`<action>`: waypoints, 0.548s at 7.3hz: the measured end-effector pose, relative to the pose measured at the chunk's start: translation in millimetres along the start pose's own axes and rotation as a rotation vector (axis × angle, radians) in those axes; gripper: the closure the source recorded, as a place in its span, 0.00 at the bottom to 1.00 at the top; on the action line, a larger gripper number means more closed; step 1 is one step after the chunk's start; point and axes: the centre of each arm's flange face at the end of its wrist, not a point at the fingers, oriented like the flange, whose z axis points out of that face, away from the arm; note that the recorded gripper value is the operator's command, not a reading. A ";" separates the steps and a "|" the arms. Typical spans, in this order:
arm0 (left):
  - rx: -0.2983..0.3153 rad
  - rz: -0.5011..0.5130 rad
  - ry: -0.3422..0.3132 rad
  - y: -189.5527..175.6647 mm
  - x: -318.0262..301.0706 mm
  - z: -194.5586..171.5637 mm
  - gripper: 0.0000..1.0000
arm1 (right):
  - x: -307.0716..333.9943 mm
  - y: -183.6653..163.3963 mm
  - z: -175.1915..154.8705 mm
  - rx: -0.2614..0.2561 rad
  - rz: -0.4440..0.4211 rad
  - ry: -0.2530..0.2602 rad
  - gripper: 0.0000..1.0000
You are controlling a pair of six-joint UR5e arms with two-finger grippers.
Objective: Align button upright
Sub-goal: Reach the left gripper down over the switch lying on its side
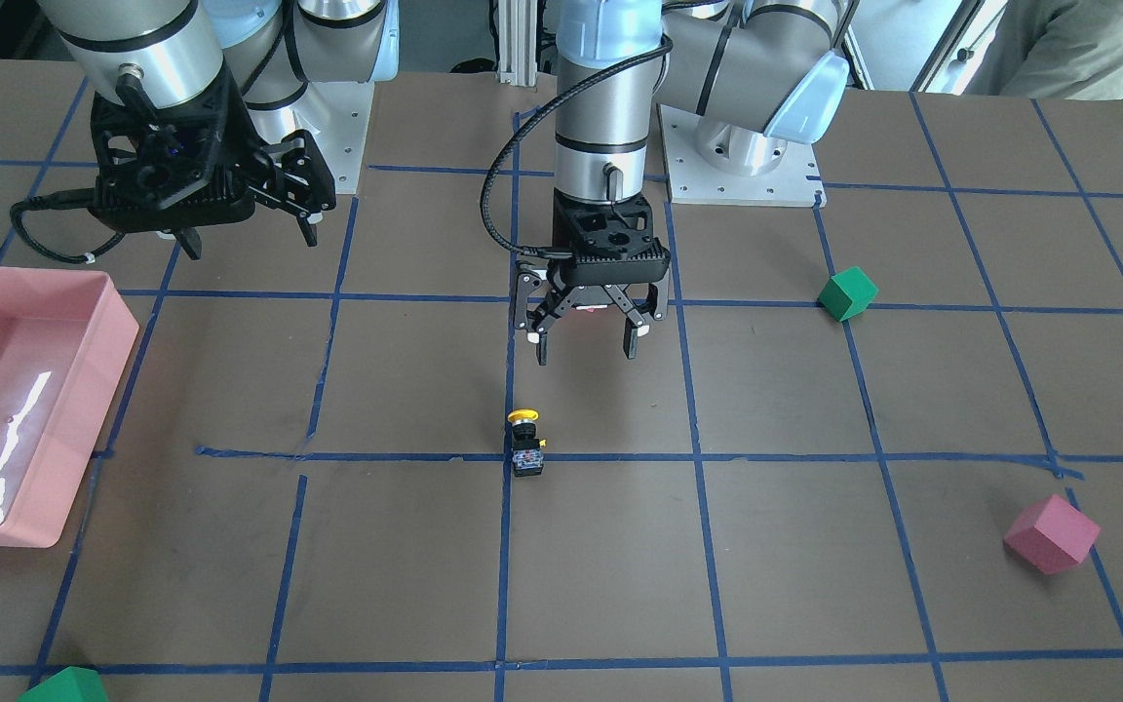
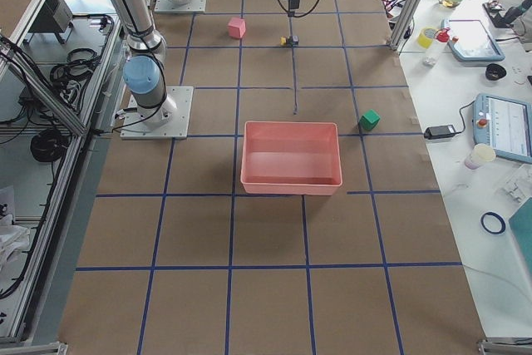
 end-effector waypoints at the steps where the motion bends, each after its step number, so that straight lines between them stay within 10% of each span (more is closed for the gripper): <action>1: 0.038 0.011 0.005 21.2 3.9 17.8 0.06 | 1.0 -1.3 2.5 0.008 0.001 0.002 0.00; 4: 0.126 0.028 0.045 70.5 1.8 67.7 0.10 | 6.9 -3.2 5.3 0.013 0.020 0.002 0.00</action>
